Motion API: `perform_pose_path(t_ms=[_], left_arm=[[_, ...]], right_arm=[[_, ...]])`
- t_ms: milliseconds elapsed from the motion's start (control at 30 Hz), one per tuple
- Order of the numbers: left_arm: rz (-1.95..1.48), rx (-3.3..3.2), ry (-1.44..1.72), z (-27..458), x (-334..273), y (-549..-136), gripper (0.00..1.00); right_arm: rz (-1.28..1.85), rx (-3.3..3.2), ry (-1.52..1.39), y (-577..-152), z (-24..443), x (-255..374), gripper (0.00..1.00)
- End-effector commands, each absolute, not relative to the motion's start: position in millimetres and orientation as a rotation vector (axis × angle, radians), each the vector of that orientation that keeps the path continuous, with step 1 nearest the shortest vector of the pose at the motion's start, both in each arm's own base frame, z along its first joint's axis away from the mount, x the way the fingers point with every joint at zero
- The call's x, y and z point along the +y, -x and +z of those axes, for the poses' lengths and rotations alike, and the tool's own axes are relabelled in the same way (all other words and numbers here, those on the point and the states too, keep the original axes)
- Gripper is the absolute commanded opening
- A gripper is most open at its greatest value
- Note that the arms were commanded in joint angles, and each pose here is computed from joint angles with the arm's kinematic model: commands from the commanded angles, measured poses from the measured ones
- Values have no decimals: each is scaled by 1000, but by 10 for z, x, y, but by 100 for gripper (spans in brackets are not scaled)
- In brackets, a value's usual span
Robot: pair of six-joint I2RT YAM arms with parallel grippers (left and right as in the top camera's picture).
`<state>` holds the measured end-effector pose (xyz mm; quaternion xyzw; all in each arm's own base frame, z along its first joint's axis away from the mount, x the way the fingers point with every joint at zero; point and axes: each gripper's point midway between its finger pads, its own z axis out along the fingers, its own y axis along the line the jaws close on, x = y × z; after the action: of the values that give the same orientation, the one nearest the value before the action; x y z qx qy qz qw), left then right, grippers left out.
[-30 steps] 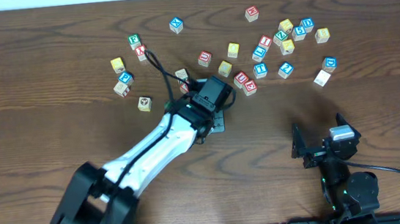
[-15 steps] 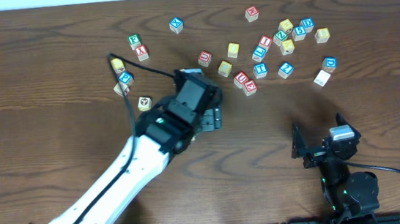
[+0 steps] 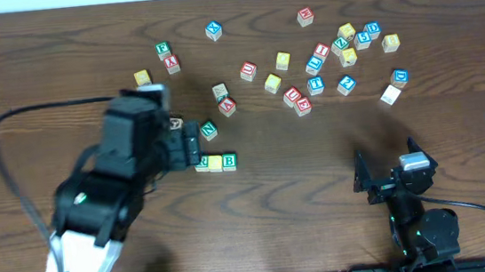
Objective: Spell out ROBOT
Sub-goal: 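Raise the left gripper and pull the left arm back to the side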
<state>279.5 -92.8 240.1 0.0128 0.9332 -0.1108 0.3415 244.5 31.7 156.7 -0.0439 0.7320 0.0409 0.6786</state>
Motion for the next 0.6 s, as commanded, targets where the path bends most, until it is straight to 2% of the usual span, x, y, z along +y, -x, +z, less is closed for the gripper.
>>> perform_pose_path(t_ms=[0, 67, 567], left_arm=[[-299, 2369, -71, 2628, -801, -2707, 94], [-283, 2359, -37, 2659, -710, -2677, 98], [-271, 2370, -10, 2630, -655, -2706, 98]], right_arm=[[81, 1643, 105, -2443, 1565, 307, 99], [81, 1643, 105, -2443, 1565, 307, 99], [81, 1643, 105, -2443, 1566, 307, 99]])
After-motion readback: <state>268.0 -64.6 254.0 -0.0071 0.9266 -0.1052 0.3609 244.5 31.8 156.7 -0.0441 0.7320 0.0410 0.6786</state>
